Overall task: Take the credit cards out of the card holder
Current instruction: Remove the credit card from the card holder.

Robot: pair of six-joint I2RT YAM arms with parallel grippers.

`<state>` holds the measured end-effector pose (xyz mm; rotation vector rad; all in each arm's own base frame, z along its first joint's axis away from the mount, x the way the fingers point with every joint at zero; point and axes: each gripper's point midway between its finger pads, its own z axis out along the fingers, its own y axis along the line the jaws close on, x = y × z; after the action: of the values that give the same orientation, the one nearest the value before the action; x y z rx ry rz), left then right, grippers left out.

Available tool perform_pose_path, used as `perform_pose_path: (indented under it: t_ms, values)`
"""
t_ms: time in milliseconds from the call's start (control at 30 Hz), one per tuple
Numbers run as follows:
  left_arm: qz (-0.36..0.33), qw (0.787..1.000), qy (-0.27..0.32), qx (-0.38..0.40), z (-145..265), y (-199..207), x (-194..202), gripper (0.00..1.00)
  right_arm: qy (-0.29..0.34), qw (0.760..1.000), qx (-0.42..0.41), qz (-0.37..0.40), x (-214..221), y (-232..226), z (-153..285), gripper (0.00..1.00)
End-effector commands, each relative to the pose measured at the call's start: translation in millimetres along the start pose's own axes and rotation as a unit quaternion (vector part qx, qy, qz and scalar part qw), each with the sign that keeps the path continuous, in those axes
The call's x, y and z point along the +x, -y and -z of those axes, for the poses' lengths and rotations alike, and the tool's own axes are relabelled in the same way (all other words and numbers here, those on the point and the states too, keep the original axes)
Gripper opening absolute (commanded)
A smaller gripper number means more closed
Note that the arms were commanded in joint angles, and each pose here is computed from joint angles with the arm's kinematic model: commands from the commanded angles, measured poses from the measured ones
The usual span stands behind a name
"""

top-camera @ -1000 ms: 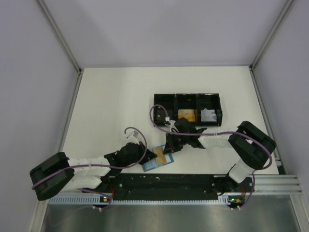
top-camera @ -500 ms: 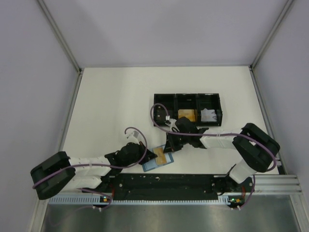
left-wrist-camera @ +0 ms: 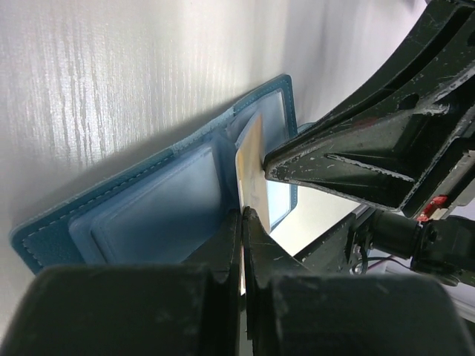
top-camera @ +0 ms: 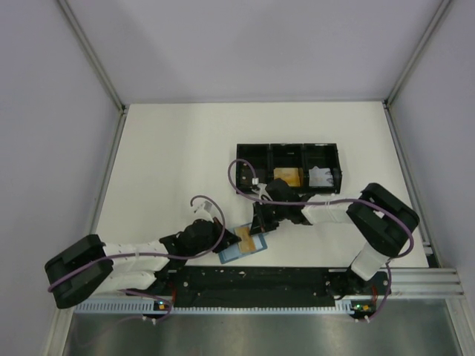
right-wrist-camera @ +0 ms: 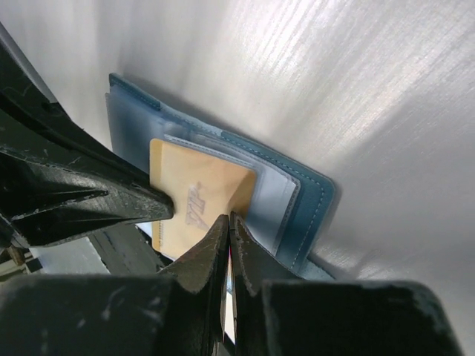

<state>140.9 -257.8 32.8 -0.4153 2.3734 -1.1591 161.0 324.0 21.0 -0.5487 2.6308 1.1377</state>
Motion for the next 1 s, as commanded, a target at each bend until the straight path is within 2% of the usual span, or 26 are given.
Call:
perform_pose_path:
  t_ms: [0,167,400,667,900,967]
  values:
    - [0.008,1.0,0.01,0.002,3.7,-5.1,-2.0,0.0,-0.016,0.997,0.069,-0.004,9.0,29.8,-2.3,0.03]
    - [0.019,1.0,0.003,0.01,4.8,-3.3,0.7,0.0,-0.033,0.996,0.083,-0.012,15.1,36.4,-3.1,0.03]
    - [0.028,1.0,0.001,0.011,6.6,-4.7,2.1,0.08,-0.036,0.995,0.087,-0.01,16.0,38.0,-2.7,0.02]
    - [0.031,0.999,0.001,0.016,7.7,-2.8,2.0,0.12,-0.037,0.996,0.084,-0.006,15.6,36.4,-3.2,0.02]
    - [0.033,0.999,0.003,0.026,10.0,-0.1,1.1,0.11,-0.039,0.996,0.084,-0.007,16.1,37.1,-4.4,0.02]
    - [0.034,0.999,0.006,0.028,10.2,0.5,0.1,0.07,-0.039,0.996,0.085,-0.007,15.8,37.6,-4.4,0.02]
